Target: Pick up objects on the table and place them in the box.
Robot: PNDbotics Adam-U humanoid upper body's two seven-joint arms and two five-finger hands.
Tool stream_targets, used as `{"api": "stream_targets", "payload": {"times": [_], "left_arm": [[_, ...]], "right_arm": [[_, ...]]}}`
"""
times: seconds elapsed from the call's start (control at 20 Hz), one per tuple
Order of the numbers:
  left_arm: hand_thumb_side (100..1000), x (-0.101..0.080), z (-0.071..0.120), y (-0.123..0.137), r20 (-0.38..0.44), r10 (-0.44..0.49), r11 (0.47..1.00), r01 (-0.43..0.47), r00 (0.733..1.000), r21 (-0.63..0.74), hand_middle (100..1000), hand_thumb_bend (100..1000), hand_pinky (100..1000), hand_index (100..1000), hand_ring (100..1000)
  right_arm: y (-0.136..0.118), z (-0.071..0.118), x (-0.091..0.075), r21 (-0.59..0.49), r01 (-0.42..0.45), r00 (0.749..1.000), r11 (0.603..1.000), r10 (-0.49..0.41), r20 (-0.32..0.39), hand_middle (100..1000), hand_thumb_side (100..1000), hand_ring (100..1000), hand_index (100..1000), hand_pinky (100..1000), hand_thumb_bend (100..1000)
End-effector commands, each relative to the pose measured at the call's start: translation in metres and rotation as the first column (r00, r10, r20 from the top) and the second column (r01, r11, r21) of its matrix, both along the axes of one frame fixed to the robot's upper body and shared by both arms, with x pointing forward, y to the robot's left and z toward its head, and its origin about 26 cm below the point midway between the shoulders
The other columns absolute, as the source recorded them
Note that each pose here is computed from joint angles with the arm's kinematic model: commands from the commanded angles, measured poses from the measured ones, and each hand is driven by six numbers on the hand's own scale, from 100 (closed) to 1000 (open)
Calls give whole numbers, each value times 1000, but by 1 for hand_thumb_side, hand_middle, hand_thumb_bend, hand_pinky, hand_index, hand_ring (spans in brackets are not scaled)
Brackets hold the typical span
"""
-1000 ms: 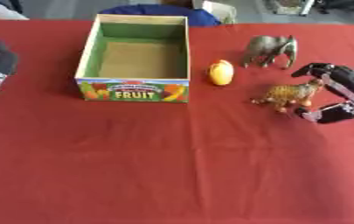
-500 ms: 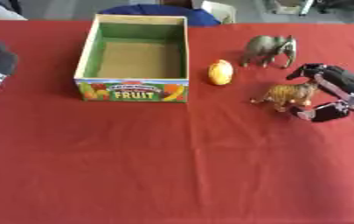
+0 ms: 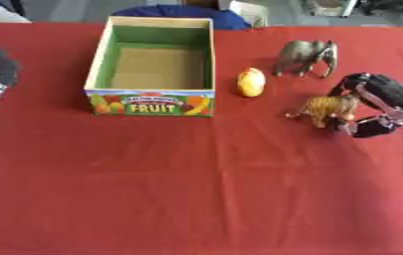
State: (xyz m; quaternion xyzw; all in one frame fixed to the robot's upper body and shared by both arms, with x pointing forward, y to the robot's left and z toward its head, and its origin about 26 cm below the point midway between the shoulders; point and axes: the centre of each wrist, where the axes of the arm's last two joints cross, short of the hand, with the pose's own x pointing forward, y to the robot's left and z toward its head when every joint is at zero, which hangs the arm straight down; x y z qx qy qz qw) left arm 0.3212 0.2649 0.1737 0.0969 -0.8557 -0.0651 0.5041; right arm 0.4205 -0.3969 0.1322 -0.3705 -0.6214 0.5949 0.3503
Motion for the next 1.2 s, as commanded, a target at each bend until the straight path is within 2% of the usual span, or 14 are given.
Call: {"api": "stream_targets", "payload": {"times": [0.05, 0.3, 0.5, 0.7, 0.9, 1.2], "left_arm": [[406, -1, 7, 0, 24, -9, 1000, 9, 1000, 8, 576, 745, 565, 637, 596], [406, -1, 6, 0, 23, -11, 1000, 11, 1000, 8, 576, 745, 565, 638, 596], [406, -1, 7, 0, 23, -10, 1000, 9, 1000, 8, 576, 745, 565, 638, 596], [406, -1, 7, 0, 24, -8, 1000, 8, 1000, 8, 576, 745, 566, 638, 596], [405, -1, 7, 0, 25, -8, 1000, 8, 1000, 10, 576, 744, 566, 638, 596], [405, -1, 7, 0, 26, -11, 1000, 11, 1000, 12, 576, 744, 566, 638, 596]], "right_arm": [[-5, 15, 1, -39, 10, 999, 999, -8, 51, 524, 100, 754, 633, 741, 248], [-4, 18, 2, -56, 10, 995, 998, -4, 96, 427, 100, 712, 515, 706, 195], [-4, 22, 2, -42, 7, 989, 999, -1, 146, 356, 100, 680, 463, 682, 132], [-1, 31, 2, -11, -8, 981, 1000, 10, 194, 328, 100, 671, 446, 674, 108], [4, 50, 2, 2, -35, 971, 999, 34, 238, 325, 100, 667, 442, 673, 101], [21, 93, 6, 10, -102, 941, 995, 93, 324, 314, 100, 660, 437, 674, 100]]}}
